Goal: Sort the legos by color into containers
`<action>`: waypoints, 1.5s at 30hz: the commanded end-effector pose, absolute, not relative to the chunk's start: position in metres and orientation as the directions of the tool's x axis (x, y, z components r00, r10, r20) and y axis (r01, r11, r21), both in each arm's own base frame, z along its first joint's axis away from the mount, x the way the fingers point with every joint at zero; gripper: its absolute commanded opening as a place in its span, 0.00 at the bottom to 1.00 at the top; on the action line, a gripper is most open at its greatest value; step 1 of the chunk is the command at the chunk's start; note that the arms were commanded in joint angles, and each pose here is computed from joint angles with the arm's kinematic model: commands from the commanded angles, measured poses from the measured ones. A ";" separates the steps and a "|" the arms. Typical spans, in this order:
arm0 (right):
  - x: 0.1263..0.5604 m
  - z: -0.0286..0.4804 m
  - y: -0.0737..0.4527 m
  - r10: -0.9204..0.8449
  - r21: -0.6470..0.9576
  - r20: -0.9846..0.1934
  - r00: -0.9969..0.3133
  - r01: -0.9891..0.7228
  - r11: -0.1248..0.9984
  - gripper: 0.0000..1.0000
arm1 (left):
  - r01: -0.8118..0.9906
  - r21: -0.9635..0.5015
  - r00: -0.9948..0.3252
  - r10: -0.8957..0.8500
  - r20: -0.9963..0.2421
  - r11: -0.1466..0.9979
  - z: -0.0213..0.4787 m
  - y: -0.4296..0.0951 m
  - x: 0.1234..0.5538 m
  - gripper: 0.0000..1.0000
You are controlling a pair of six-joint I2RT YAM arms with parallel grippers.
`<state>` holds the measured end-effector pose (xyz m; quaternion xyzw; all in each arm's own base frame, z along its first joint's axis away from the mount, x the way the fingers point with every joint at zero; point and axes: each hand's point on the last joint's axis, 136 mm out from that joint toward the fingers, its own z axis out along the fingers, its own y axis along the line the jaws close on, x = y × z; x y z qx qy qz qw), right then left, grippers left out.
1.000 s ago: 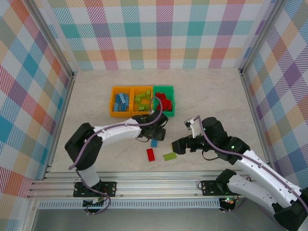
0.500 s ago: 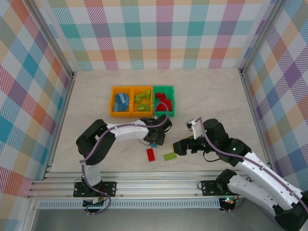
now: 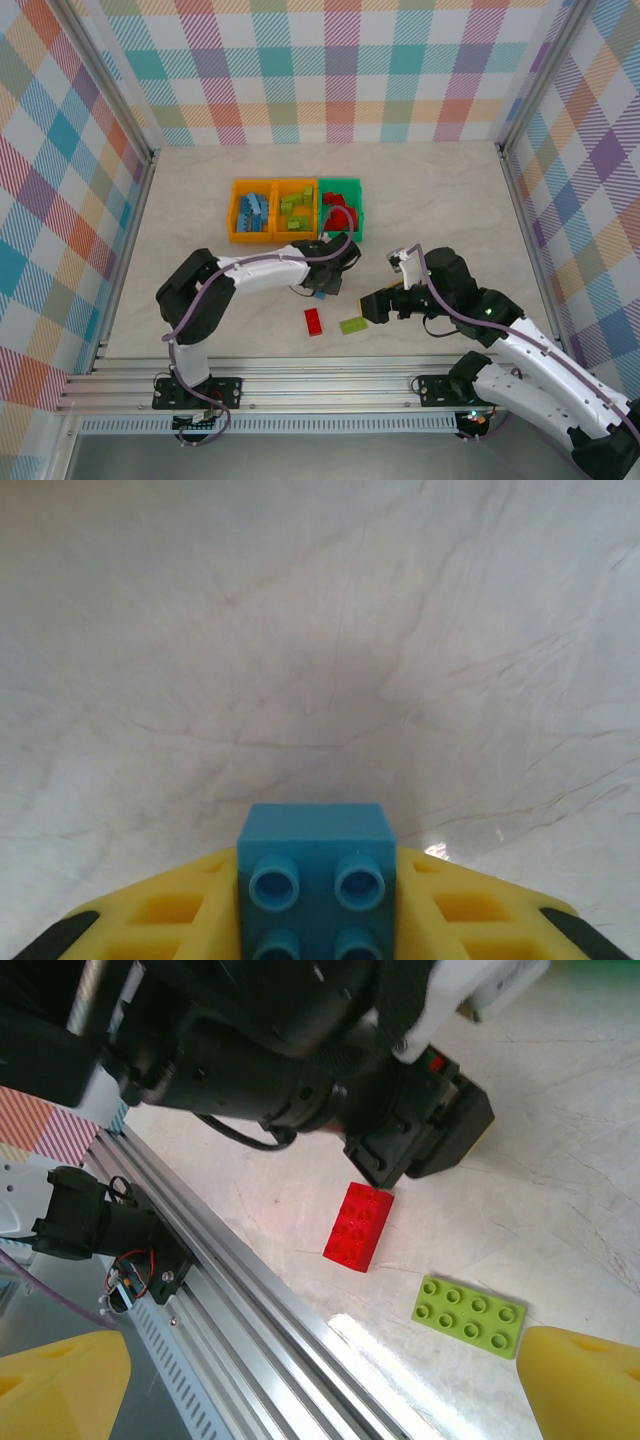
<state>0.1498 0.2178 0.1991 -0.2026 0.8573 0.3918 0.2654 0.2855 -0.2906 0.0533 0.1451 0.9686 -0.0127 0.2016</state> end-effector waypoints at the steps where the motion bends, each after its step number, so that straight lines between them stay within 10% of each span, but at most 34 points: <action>1: 0.144 0.203 0.218 -0.140 0.581 -0.604 -0.785 -0.554 0.596 1.00 | 0.247 0.048 -0.794 0.230 -0.562 0.968 0.126 -0.272 0.324 0.35; 12: 0.144 0.208 0.218 -0.123 0.588 -0.610 -0.783 -0.551 0.592 1.00 | -0.084 -0.048 -0.720 -0.094 -0.688 0.995 0.175 -0.136 0.444 0.36; 25: 0.149 0.208 0.205 -0.091 0.564 -0.596 -0.798 -0.497 0.660 1.00 | -0.137 -0.053 -0.741 -0.138 -0.658 0.989 0.157 -0.107 0.501 0.54; 37: 0.180 0.131 0.178 0.103 0.367 -0.265 -0.959 -0.002 0.930 0.94 | 0.352 -0.151 -0.645 0.122 -0.755 0.924 0.271 -0.181 0.345 0.59; 45: 0.167 0.085 0.212 0.447 0.260 0.054 -0.893 0.444 0.857 0.88 | 0.872 -0.042 -0.368 0.597 -0.713 0.487 0.242 -0.222 0.195 0.77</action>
